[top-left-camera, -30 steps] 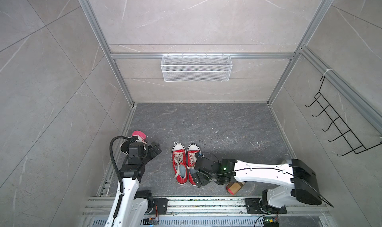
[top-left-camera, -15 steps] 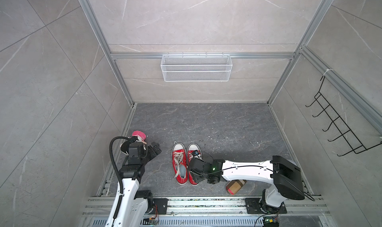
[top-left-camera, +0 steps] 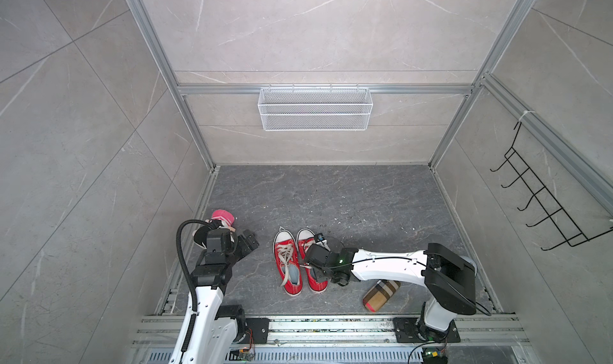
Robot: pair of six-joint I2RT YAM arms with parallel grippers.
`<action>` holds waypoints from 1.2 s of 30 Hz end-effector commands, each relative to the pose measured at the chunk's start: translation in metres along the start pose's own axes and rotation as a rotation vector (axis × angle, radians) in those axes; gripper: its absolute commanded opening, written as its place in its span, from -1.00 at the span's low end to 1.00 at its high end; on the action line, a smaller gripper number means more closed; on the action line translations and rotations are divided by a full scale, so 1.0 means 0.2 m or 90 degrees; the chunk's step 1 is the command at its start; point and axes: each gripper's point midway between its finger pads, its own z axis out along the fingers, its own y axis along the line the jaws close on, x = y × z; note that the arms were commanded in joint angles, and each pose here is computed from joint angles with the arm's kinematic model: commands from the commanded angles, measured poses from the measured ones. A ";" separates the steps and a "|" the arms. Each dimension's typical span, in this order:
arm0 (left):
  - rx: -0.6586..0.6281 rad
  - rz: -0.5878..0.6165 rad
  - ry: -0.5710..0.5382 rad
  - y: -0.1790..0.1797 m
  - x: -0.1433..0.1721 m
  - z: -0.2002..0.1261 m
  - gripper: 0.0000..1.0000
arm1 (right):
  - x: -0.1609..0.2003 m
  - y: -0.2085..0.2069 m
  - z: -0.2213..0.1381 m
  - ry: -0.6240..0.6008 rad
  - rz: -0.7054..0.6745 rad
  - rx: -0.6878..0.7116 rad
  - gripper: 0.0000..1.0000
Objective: Remove the insole from the shoe
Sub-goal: Pick up the shoe at the center of the board, then place the shoe at the center of the board.
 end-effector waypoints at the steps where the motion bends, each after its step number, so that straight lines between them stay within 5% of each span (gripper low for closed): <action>1: 0.017 0.020 -0.031 -0.06 -0.09 -0.06 0.99 | -0.21 -0.08 -0.18 -0.082 0.003 -0.003 -1.00; 10: 0.029 0.022 -0.030 -0.09 -0.11 -0.06 0.99 | -0.48 -0.41 -0.23 -0.110 0.011 0.021 -1.00; 22: 0.043 0.034 0.001 -0.12 -0.09 -0.05 0.97 | -0.59 -0.56 0.03 -0.053 0.037 -0.034 -1.00; 31: 0.104 0.041 0.055 -0.20 -0.03 -0.04 0.85 | -0.54 -0.58 -0.12 -0.058 0.023 -0.055 -0.22; 36: 0.160 0.037 0.102 -0.27 0.03 -0.03 0.68 | -0.50 -0.63 -0.32 -0.080 -0.002 -0.055 -0.03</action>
